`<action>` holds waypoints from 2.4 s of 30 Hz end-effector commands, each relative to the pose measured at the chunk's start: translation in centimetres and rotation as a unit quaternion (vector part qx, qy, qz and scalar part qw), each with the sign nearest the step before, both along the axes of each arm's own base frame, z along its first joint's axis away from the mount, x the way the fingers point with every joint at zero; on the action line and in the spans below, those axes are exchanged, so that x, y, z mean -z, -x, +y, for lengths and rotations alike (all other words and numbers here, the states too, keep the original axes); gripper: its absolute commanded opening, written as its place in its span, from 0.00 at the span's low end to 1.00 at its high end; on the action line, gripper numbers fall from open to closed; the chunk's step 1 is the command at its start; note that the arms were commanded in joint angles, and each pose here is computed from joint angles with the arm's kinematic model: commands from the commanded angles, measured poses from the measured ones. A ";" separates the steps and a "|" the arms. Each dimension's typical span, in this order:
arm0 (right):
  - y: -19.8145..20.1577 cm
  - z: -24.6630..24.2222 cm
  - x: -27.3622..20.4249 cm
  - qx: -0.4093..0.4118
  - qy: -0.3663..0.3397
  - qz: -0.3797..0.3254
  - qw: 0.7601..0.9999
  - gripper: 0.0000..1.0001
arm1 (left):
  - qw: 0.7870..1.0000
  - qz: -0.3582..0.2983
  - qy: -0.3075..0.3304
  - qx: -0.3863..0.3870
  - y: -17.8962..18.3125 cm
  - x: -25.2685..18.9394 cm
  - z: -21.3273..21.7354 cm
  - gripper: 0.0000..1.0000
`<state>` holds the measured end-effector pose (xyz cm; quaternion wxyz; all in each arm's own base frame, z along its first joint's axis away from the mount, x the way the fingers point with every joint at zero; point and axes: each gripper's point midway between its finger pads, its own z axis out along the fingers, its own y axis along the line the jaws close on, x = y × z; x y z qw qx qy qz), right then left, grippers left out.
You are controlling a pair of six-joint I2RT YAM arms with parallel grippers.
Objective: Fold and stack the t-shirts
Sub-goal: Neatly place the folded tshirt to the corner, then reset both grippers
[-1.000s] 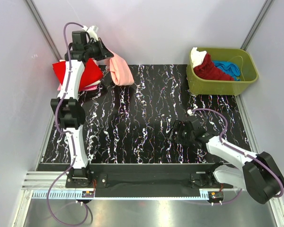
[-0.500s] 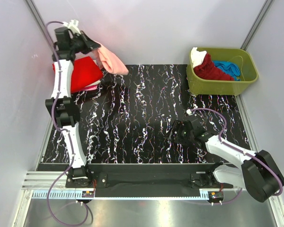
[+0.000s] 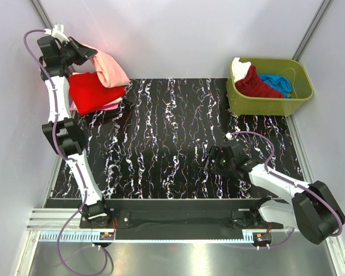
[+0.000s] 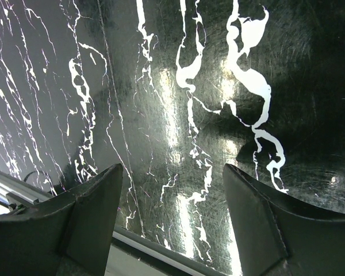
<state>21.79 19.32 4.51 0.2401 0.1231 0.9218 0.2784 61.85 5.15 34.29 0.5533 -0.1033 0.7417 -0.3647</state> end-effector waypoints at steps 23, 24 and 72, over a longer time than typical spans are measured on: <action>-1.6 1.2 -1.5 -0.016 -0.022 -0.022 0.999 0.77 | 0.997 0.051 -0.017 -0.053 3.8 4.5 9.7 0.02; -1.6 1.2 -1.6 -0.017 -0.023 -0.022 0.999 0.77 | 0.997 0.053 -0.021 -0.060 3.7 4.7 10.1 0.02; -2.0 0.7 -1.0 -0.012 -0.052 -0.007 0.999 0.73 | 0.848 0.183 -0.242 -0.435 12.7 2.4 15.1 0.99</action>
